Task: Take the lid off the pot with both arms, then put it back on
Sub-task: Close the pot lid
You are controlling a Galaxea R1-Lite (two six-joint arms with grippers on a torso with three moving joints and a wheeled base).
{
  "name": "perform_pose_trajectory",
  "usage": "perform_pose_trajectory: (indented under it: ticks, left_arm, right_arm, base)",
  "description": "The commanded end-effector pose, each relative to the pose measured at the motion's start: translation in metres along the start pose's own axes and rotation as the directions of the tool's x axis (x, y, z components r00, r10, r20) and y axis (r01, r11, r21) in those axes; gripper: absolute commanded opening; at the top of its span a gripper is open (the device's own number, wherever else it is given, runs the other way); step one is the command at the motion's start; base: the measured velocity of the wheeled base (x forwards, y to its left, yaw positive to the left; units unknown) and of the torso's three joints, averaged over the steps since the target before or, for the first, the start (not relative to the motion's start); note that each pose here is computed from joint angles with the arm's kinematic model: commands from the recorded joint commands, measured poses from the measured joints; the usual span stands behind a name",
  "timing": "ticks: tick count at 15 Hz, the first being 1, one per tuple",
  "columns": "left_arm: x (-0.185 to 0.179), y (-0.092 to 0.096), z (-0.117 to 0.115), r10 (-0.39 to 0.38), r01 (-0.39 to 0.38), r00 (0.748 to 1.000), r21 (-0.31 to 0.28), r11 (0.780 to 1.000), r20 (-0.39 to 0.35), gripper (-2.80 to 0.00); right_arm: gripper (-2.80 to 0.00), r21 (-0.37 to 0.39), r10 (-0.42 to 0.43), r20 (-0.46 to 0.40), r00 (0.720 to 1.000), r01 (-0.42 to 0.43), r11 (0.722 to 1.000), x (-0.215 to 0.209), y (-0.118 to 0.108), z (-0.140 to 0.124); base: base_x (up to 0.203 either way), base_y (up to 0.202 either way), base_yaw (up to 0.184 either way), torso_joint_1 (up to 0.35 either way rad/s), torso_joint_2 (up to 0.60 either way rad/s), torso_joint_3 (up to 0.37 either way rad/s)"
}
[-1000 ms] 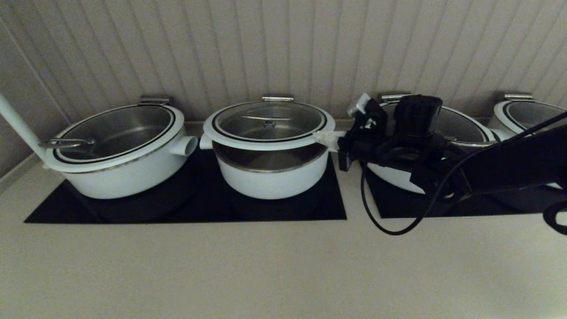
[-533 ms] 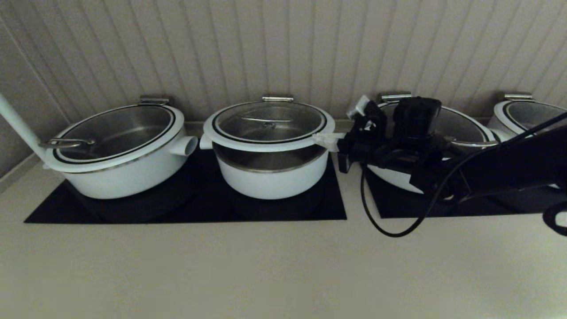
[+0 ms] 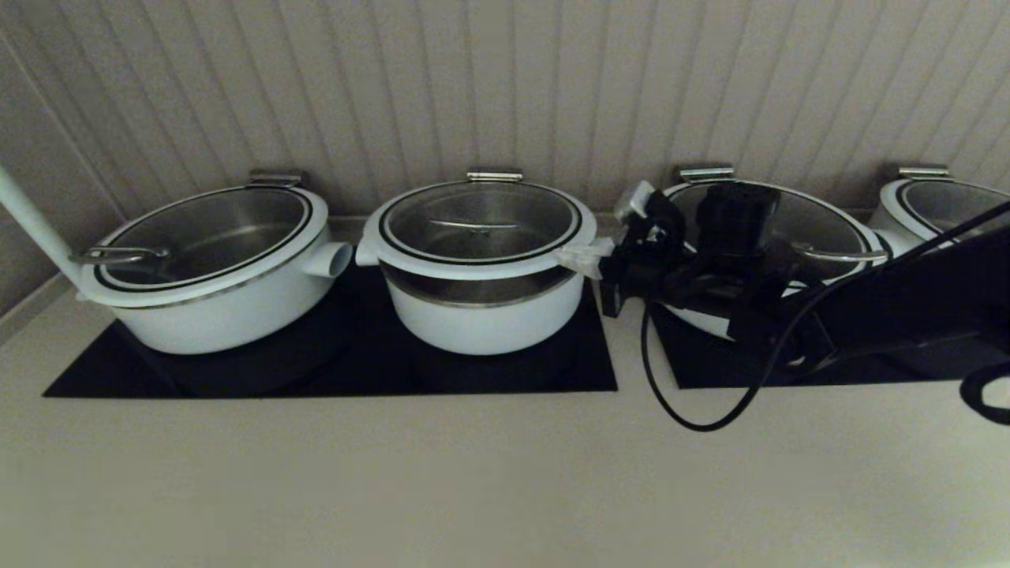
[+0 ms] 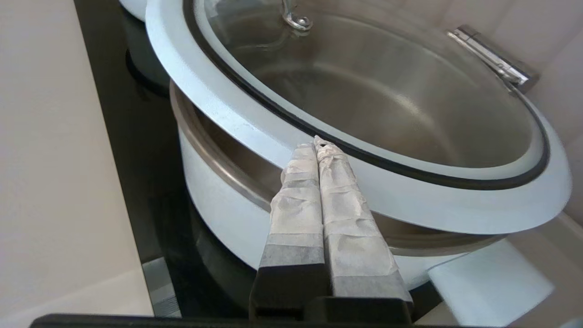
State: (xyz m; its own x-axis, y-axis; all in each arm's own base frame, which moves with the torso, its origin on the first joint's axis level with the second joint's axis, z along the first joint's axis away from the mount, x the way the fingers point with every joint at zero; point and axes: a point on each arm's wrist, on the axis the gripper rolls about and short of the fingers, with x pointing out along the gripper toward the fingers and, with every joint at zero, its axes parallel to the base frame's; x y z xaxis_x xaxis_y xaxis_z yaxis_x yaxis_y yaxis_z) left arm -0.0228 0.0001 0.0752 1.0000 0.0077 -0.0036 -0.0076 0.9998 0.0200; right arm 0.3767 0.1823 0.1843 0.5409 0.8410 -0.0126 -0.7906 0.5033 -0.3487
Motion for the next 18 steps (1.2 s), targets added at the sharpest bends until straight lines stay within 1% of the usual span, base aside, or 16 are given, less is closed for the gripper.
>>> perform_pose_trajectory:
  ticks: [1, 15, 18]
  left_arm:
    - [0.0, 0.0, 0.0, 0.001, -0.001, 1.0, 0.0, 1.0, 0.001, -2.8]
    - [0.0, 0.0, 0.0, 0.002, -0.002, 1.0, 0.0, 1.0, 0.001, -2.8]
    - [0.0, 0.0, 0.0, 0.002, -0.002, 1.0, 0.0, 1.0, 0.001, -2.8]
  right_arm:
    - [-2.8, -0.004, 0.004, 0.005, 1.0, -0.004, 1.0, 0.001, 0.001, -0.003]
    - [-2.8, 0.012, 0.014, -0.021, 1.0, -0.014, 1.0, 0.001, 0.009, -0.022]
    - [-2.8, 0.009, 0.01, -0.015, 1.0, -0.01, 1.0, 0.004, 0.009, -0.028]
  base:
    - [0.0, 0.0, 0.0, 0.0, 0.0, 0.0]
    - [0.0, 0.0, 0.0, 0.0, 0.0, 0.0]
    - [0.0, 0.0, 0.0, 0.0, 0.0, 0.0]
